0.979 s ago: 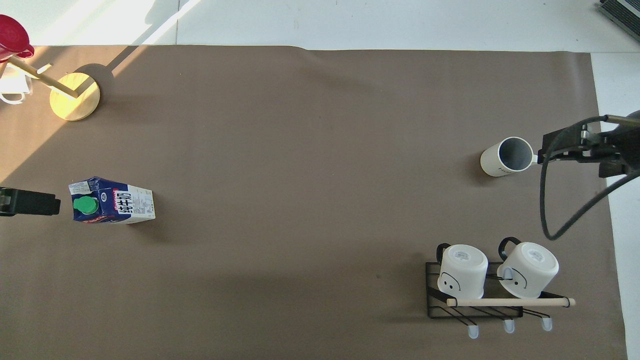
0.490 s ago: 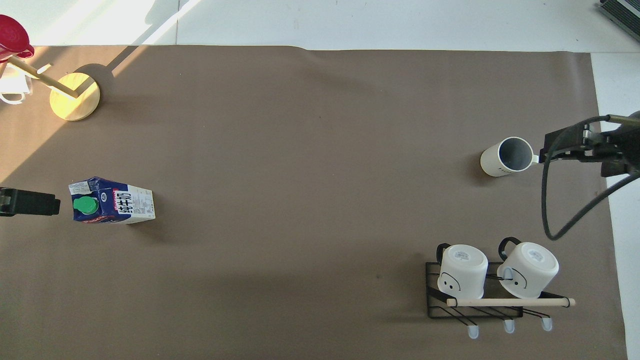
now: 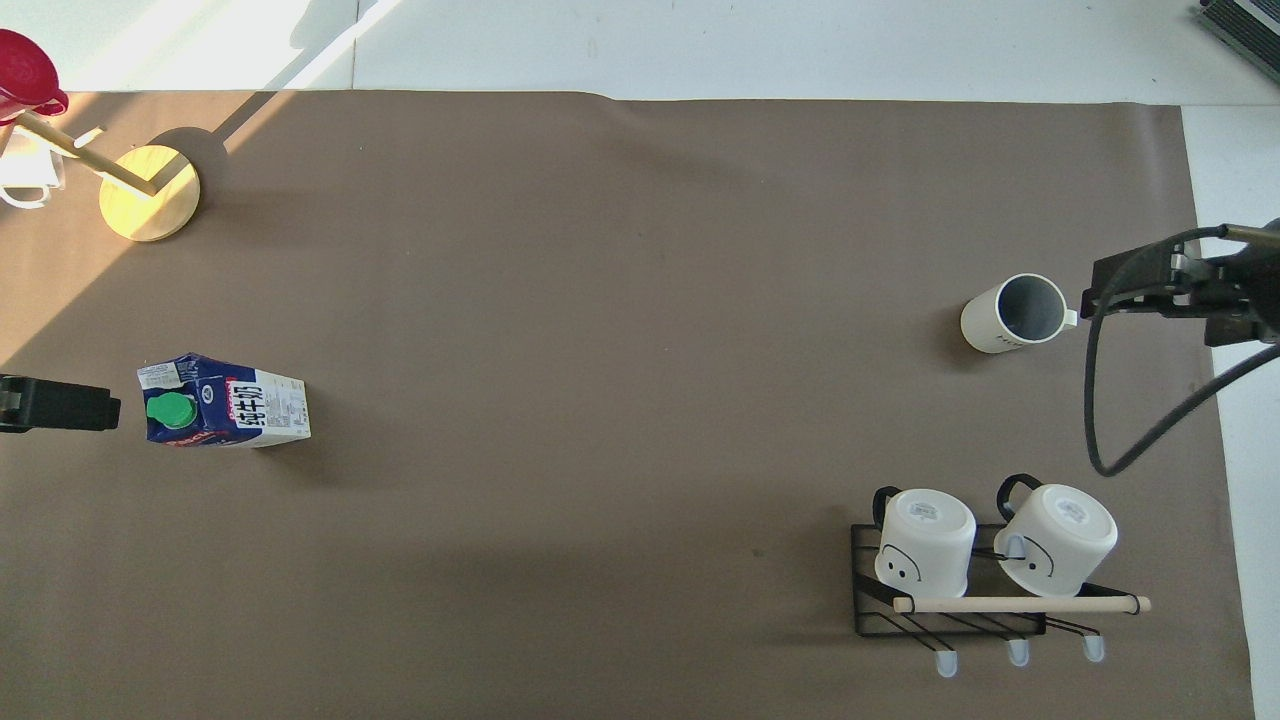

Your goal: Place cup and milk on table

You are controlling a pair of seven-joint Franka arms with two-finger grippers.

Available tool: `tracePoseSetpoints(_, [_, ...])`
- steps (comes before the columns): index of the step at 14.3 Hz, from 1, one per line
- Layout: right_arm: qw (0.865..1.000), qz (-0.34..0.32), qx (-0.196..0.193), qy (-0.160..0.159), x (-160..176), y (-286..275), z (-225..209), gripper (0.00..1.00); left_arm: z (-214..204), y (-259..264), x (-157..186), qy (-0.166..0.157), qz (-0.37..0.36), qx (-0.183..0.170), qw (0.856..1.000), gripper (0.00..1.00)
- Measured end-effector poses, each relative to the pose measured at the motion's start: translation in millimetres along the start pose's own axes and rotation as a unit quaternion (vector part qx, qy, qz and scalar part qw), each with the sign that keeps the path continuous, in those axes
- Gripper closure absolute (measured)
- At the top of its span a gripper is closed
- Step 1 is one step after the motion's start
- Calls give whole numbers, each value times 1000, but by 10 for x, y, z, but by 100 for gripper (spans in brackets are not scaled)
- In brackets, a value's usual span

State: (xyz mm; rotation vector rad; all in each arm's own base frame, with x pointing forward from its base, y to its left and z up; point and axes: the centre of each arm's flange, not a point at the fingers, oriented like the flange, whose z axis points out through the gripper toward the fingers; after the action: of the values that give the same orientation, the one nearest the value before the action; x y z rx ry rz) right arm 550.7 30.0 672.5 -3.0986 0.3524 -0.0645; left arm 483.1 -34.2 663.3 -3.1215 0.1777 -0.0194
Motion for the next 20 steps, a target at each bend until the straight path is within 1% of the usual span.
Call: tracePoseSetpoints(20, [1000,5,-1,-2,17,57,18,0,0,-2,0,0,0,0,1000,0])
